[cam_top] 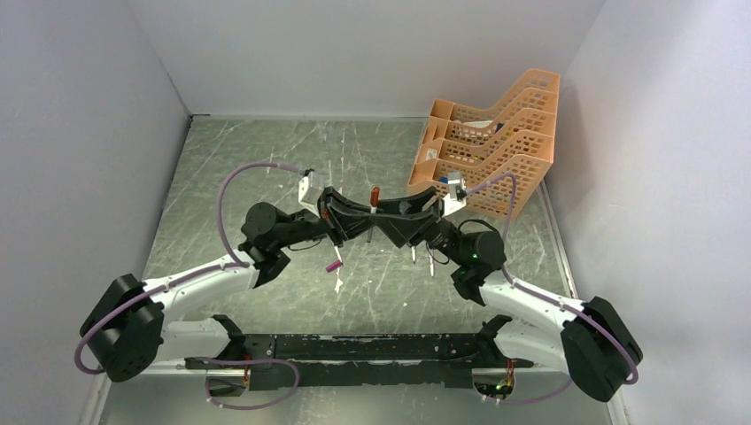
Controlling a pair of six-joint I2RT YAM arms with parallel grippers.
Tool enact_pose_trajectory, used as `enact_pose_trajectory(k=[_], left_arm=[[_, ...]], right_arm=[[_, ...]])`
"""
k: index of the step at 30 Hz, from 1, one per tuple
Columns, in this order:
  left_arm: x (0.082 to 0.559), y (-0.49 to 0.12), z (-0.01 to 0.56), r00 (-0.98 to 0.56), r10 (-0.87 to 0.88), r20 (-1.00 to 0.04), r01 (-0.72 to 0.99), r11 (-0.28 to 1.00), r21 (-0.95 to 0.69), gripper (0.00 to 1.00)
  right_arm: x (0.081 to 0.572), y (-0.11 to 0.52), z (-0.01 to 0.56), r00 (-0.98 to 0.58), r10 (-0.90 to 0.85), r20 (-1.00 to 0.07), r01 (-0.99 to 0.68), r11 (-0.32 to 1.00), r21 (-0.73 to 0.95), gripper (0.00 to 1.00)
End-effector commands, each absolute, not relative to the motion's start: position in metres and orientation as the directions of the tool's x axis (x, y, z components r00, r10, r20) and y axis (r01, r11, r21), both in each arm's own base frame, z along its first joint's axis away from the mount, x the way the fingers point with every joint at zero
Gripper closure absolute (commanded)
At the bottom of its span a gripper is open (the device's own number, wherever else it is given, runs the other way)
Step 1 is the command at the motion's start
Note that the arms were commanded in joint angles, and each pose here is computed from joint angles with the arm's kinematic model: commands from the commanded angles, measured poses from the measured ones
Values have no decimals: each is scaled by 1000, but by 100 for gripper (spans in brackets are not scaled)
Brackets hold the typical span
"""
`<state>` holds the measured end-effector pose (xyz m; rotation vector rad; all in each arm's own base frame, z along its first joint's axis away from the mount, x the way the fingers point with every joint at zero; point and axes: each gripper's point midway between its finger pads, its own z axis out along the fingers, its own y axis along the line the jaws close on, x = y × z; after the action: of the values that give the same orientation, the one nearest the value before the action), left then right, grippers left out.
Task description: Insert the pens into the pen caps
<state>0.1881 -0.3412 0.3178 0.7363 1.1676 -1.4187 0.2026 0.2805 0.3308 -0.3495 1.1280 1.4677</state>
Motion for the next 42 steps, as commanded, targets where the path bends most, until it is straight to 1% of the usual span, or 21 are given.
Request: enact_pose_trajectory(k=[1, 5, 7, 9, 12, 16, 20, 24, 28, 31, 34, 35, 38, 42], left_arm=[[187, -338, 337, -107, -353, -929, 981, 115, -157, 93], [194, -340, 329, -94, -301, -949, 978, 149, -145, 93], [197, -343, 319, -64, -243, -968, 983, 154, -104, 93], [199, -347, 306, -70, -178, -982, 983, 153, -98, 93], [200, -348, 299, -54, -130, -990, 986, 149, -74, 93], [195, -347, 296, -40, -122, -992, 990, 127, -55, 93], [190, -350, 296, -43, -114, -993, 995, 89, -53, 93], [189, -351, 297, -45, -117, -992, 996, 78, -54, 93], [189, -351, 296, -51, -118, -992, 995, 74, -60, 93], [188, -353, 293, -64, -119, -991, 995, 69, -73, 93], [189, -353, 293, -80, -133, -988, 993, 72, -90, 93], [191, -354, 294, -87, -138, -987, 992, 78, -98, 93], [194, -355, 298, -100, -148, -984, 990, 86, -113, 93], [198, -360, 311, -126, -180, -976, 987, 80, -142, 93]], right_arm=[[195, 278, 324, -245, 549, -799, -896, 187, 404, 46], [198, 270, 323, -207, 528, -823, -883, 261, 390, 37], [199, 266, 328, -185, 524, -832, -880, 289, 377, 36], [200, 263, 338, -157, 520, -840, -881, 311, 357, 36], [205, 260, 347, -123, 500, -857, -872, 358, 334, 36], [211, 261, 354, -108, 483, -869, -865, 385, 321, 36], [216, 266, 355, -113, 474, -873, -865, 386, 322, 37], [219, 269, 354, -119, 474, -872, -865, 382, 326, 39], [219, 270, 353, -122, 477, -870, -866, 377, 328, 53], [218, 271, 352, -129, 475, -871, -867, 372, 331, 71], [219, 274, 346, -149, 452, -879, -865, 371, 337, 95], [219, 274, 343, -157, 448, -880, -864, 370, 342, 100], [219, 275, 331, -189, 424, -886, -851, 380, 363, 100], [222, 272, 307, -223, 372, -901, -821, 426, 379, 100]])
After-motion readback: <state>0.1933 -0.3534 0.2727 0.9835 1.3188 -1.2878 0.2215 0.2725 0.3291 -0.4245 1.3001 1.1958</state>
